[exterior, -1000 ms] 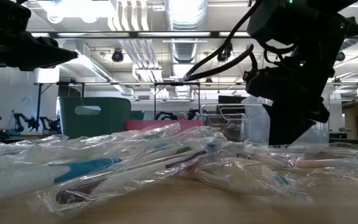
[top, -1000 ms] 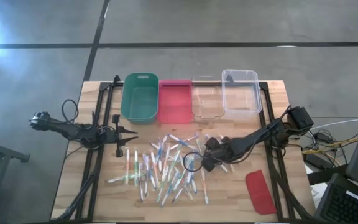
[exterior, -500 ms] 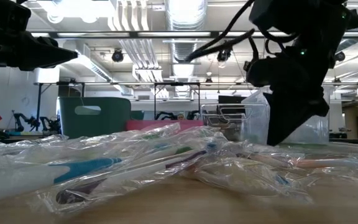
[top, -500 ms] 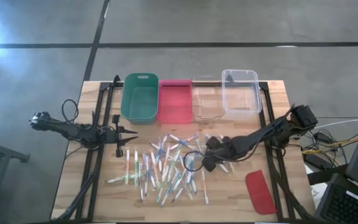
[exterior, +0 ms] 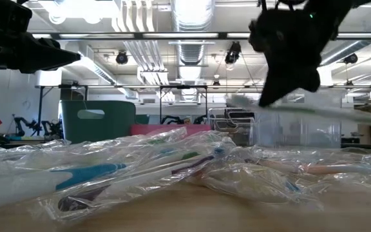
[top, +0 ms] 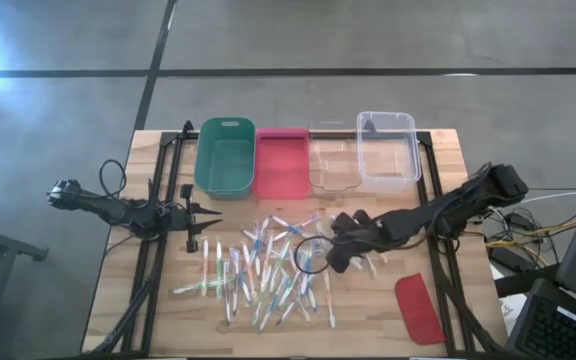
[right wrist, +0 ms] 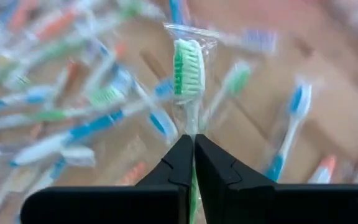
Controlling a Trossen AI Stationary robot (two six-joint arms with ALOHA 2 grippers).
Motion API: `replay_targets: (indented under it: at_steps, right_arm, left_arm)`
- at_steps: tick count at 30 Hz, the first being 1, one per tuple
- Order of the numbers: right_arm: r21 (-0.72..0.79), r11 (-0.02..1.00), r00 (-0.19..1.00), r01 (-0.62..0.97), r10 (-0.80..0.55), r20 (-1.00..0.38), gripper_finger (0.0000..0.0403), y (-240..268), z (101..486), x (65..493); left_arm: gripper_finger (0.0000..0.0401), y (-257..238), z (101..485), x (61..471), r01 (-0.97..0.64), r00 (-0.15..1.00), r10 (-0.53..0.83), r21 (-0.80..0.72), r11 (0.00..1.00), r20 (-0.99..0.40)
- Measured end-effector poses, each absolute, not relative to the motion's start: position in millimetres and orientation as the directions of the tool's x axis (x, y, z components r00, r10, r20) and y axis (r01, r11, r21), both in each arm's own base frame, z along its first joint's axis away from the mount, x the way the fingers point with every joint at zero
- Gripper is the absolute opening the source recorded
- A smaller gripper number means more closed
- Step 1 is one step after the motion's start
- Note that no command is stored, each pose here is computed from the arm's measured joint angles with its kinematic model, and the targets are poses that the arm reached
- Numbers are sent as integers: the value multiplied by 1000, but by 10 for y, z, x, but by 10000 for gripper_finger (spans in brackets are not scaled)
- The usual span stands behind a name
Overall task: Pick & Place Toothbrushes
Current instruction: Put the green toothbrush into the white bin
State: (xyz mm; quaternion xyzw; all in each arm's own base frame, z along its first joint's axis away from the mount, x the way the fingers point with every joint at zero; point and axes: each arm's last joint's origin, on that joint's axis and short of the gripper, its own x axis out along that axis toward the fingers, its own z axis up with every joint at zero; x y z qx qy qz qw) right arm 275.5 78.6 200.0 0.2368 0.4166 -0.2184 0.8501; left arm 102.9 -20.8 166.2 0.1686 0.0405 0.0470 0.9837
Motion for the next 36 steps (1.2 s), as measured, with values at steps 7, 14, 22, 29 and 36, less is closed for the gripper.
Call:
replay_targets:
  at_steps: [7, 14, 22, 29, 36]
  right_arm:
    - [174, 846, 656, 504, -244, -714, 8, 723, 2435, 2777]
    - [83, 822, 631, 563, -363, -686, 8, 501, 2826, 2680]
    - [21, 785, 554, 619, -417, -721, 8, 318, 2999, 2585]
    - [-12, 755, 501, 656, -447, -741, 8, 181, 3036, 2472]
    - [-47, 678, 430, 733, -516, -741, 8, -104, 3156, 2326]
  left_arm:
    - [81, -208, 1661, 1030, -78, 992, 106, 335, 939, -64]
    - [81, -208, 1660, 1029, -78, 992, 106, 335, 939, -64]
    - [81, -208, 1660, 1030, -78, 992, 106, 336, 939, -65]
    - [81, -208, 1661, 1029, -78, 992, 106, 335, 939, -64]
    - [81, -208, 1660, 1029, -78, 992, 106, 335, 939, -65]
